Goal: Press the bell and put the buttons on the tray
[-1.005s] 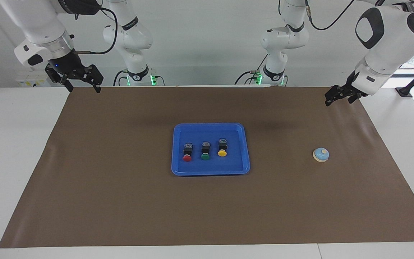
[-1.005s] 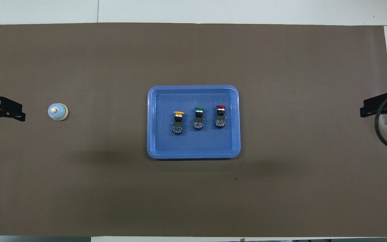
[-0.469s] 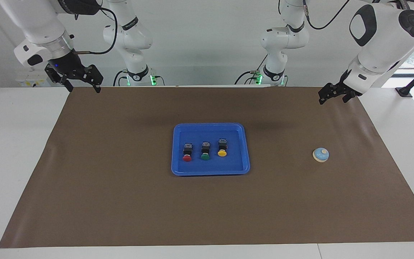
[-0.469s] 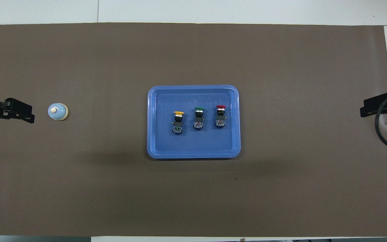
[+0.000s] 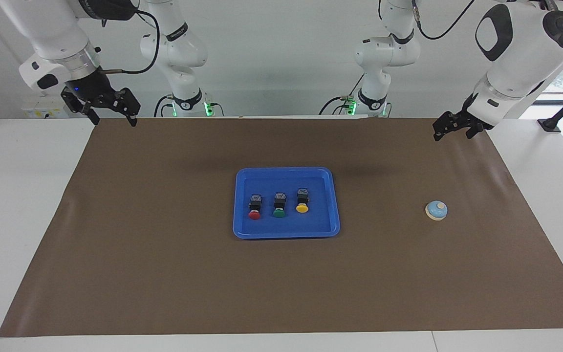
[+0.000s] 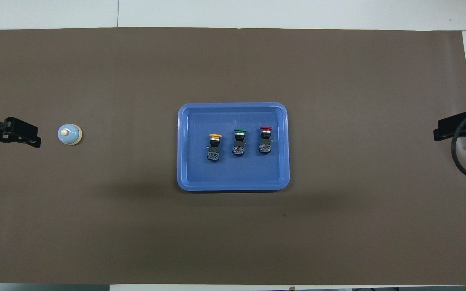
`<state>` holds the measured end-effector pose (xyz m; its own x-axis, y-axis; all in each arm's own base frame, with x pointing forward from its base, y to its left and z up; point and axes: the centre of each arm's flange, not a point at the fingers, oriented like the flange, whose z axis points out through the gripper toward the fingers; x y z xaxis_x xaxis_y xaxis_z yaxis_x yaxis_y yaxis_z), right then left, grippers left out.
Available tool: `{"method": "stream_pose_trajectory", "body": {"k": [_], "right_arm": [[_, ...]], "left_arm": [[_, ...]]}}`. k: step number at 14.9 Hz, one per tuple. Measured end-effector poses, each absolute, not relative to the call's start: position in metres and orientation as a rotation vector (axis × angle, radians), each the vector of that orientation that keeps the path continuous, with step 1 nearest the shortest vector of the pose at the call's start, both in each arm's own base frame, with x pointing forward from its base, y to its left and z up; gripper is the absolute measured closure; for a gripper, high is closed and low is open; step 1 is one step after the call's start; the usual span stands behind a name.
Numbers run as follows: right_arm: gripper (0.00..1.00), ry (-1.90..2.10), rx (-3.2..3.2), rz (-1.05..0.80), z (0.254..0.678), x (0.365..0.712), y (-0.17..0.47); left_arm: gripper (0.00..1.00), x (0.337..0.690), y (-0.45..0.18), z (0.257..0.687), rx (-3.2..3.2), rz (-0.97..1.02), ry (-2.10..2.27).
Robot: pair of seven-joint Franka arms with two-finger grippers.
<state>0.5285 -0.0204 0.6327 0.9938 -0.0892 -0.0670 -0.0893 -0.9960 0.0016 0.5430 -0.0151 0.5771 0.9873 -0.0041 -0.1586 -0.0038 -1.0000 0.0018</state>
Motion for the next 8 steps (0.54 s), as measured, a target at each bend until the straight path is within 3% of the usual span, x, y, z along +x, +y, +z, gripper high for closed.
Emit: {"method": "stream_pose_trajectory", "body": {"k": [8], "right_arm": [[0.00, 0.140, -3.135, 0.105, 0.6327, 0.5285, -0.0204]], "left_arm": [[0.00, 0.5428, -0.0146, 0.5798, 3.131, -0.238, -0.005]]}}
